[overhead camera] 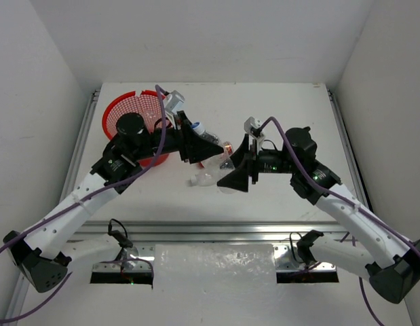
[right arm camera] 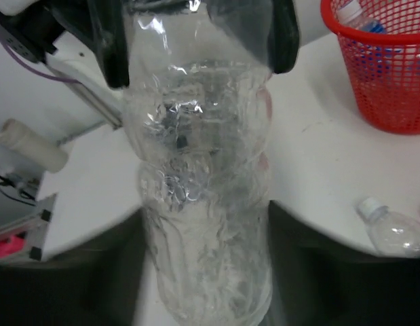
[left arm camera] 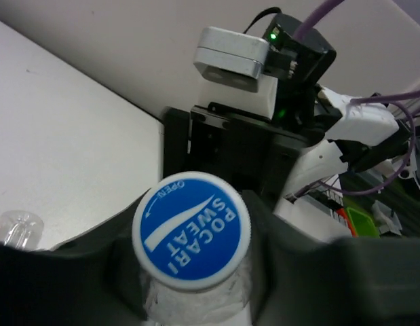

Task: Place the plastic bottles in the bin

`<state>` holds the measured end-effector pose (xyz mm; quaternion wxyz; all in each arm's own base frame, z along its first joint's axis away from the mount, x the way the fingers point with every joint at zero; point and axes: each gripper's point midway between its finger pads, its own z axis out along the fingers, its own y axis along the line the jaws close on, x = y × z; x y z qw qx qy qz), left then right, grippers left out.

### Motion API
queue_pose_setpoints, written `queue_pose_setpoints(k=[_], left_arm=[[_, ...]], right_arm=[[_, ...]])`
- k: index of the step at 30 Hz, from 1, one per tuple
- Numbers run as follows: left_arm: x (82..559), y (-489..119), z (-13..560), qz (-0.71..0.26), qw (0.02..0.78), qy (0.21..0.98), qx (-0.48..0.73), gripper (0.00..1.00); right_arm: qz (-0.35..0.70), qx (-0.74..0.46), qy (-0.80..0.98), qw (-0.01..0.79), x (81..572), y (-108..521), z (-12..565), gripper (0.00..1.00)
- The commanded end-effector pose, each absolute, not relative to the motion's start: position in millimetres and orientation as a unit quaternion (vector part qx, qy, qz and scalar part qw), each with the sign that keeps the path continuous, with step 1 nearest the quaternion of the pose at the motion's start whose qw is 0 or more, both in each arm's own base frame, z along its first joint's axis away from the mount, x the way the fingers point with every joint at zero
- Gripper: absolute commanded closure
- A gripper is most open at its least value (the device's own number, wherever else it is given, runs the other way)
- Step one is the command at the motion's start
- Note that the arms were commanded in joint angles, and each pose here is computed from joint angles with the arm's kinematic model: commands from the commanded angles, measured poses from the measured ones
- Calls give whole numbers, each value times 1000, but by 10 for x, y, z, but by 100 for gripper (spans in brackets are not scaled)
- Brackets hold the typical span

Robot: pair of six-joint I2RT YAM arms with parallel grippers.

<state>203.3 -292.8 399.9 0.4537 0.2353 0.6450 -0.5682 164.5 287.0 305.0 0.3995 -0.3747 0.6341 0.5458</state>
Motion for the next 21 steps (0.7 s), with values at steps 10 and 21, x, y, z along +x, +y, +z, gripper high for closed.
queue_pose_setpoints(k=[10,21], left_arm=[[3485,-437,3872,-29,573,791,-214,100],[4134,408,3760,113,545,773,-304,100]], right_arm=[[194,-90,836,506,2521,1678,2323,1],[183,-111,857,469,2461,1686,1799,1]])
